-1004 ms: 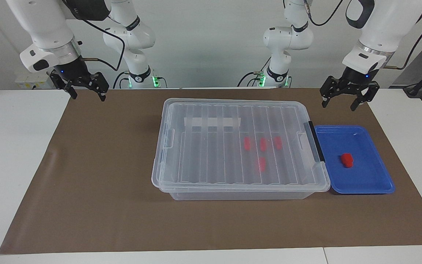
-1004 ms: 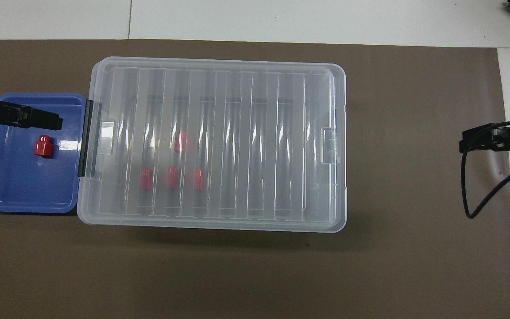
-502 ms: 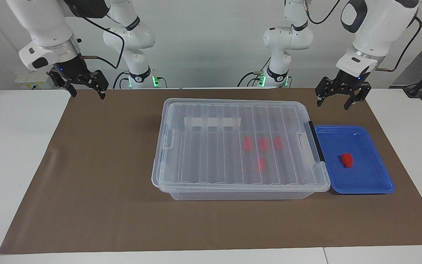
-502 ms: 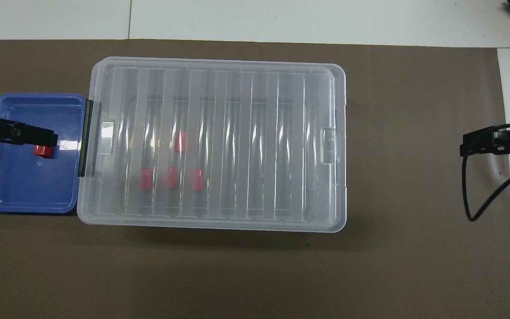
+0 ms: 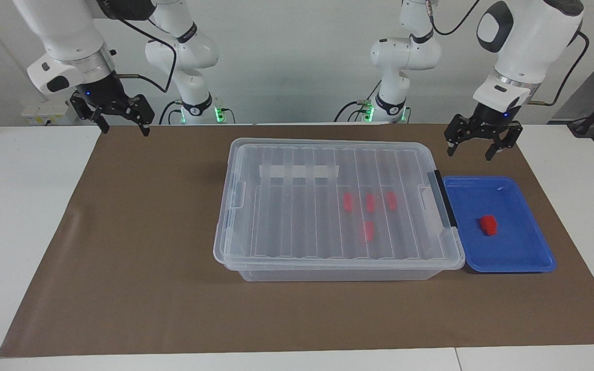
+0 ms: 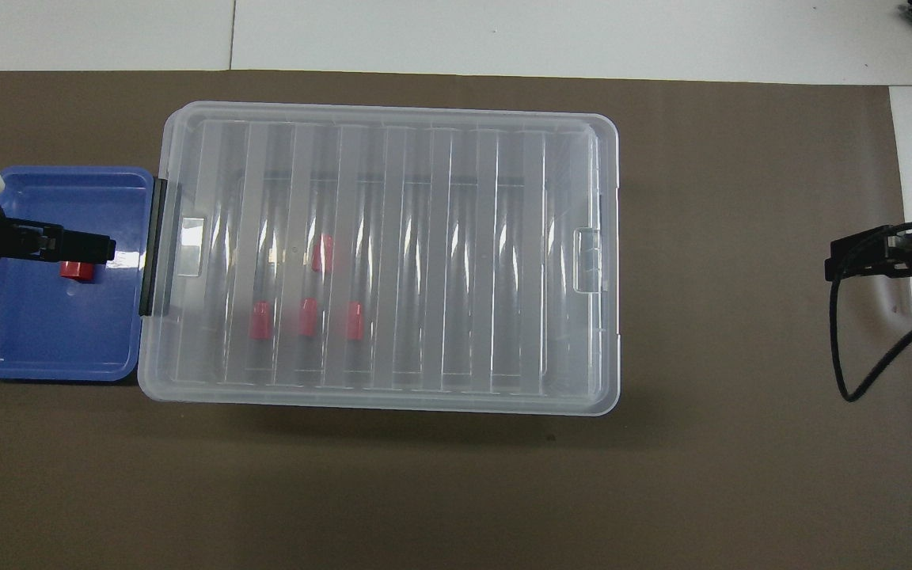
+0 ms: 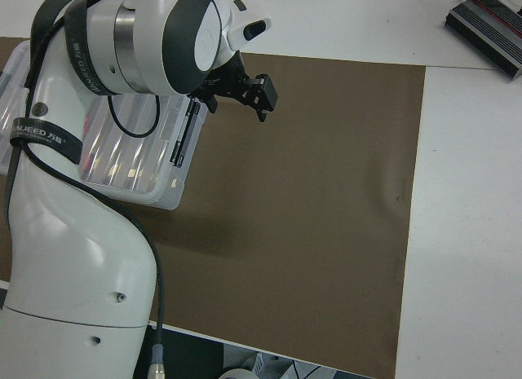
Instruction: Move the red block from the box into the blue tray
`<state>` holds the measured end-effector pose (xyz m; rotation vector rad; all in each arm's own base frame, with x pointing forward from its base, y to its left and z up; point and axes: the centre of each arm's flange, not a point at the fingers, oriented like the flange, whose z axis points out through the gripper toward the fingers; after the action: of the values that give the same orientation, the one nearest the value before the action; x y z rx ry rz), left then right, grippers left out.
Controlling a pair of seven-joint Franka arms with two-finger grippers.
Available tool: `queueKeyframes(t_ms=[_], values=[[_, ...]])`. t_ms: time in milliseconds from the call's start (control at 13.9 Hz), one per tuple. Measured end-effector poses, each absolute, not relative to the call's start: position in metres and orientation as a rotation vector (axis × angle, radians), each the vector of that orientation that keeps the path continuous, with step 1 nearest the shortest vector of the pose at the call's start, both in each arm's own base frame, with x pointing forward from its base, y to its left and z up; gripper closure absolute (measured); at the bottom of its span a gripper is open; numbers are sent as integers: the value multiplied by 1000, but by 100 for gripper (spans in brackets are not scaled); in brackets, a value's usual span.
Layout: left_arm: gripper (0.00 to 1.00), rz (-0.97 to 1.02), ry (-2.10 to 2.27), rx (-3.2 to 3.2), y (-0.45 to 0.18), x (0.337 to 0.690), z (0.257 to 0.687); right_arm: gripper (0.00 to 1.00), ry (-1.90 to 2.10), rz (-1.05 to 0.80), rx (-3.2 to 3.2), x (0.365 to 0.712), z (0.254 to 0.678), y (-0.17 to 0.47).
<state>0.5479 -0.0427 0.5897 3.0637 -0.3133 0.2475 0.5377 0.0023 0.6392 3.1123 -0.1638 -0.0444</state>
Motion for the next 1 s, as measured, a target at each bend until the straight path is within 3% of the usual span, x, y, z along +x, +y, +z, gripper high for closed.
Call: queueKeyframes(t_ms=[1004], values=[[0, 317, -281, 3069, -36, 570, 574, 0, -163, -50, 3112, 538, 638, 3]])
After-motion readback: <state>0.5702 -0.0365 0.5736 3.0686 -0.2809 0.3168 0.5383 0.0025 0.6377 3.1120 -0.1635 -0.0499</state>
